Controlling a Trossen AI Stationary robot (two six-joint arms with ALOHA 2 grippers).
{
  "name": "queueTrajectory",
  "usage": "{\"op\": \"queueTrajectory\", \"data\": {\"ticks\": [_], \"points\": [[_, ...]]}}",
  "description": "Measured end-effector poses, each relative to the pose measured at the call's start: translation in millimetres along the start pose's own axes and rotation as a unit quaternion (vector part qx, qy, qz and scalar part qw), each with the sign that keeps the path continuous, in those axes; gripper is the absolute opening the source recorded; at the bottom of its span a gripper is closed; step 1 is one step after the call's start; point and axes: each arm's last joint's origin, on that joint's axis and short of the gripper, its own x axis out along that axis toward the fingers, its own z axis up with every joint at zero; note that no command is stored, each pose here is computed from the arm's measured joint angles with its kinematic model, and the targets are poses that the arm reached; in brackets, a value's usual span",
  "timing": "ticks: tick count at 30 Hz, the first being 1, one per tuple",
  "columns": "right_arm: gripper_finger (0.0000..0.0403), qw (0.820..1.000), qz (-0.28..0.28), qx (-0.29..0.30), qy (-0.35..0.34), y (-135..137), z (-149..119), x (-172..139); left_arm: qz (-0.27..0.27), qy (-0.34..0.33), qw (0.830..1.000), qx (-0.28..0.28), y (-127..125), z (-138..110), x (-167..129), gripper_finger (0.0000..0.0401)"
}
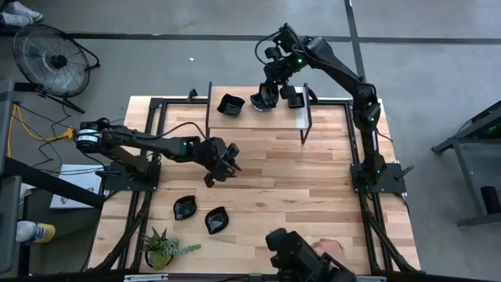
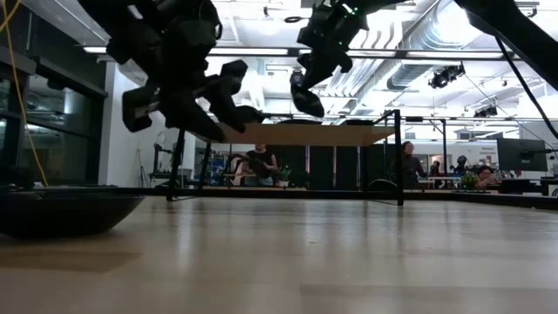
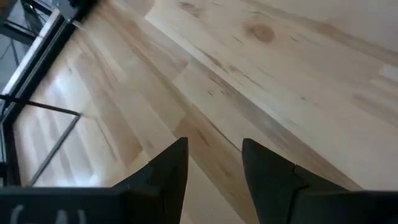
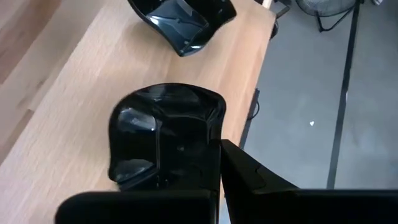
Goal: Pick & Place Mini shaped plates
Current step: Stack the black leaf shaped plate on top of the black leaf shaped plate on the shelf
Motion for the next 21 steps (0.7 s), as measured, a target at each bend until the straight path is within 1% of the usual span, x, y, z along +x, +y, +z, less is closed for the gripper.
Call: {"op": "queueTrajectory", "data": {"ticks": [2,6,8,10,18,21], "points": [[0.0,1.0,-0.002,-0.001,-0.003,-0.5,0.3,-0.5,0.003,-0.004,1.0,-0.006,-0.6,0.3,-3.0,0.0147],[0.0,0.999,0.017,-0.002,-0.038,0.6,2.4,0.4,0.026,-0.021,0.999,-0.001,4.1,4.1,-4.9,0.0147],[0.0,0.999,0.016,-0.01,-0.043,1.1,5.1,1.4,0.042,-0.03,0.999,0.008,7.3,6.6,-6.0,0.0147],[0.0,0.999,0.009,-0.016,-0.046,0.5,7.1,1.8,0.044,-0.032,0.998,0.01,7.7,7.0,-6.0,0.0147],[0.0,0.999,0.019,-0.035,-0.036,2.5,5.0,3.2,0.047,-0.033,0.998,0.01,8.2,7.4,-6.6,0.0147],[0.0,0.998,0.018,-0.056,-0.036,2.4,4.8,3.6,0.047,-0.034,0.998,0.003,8.2,7.4,-6.6,0.0147]]}}
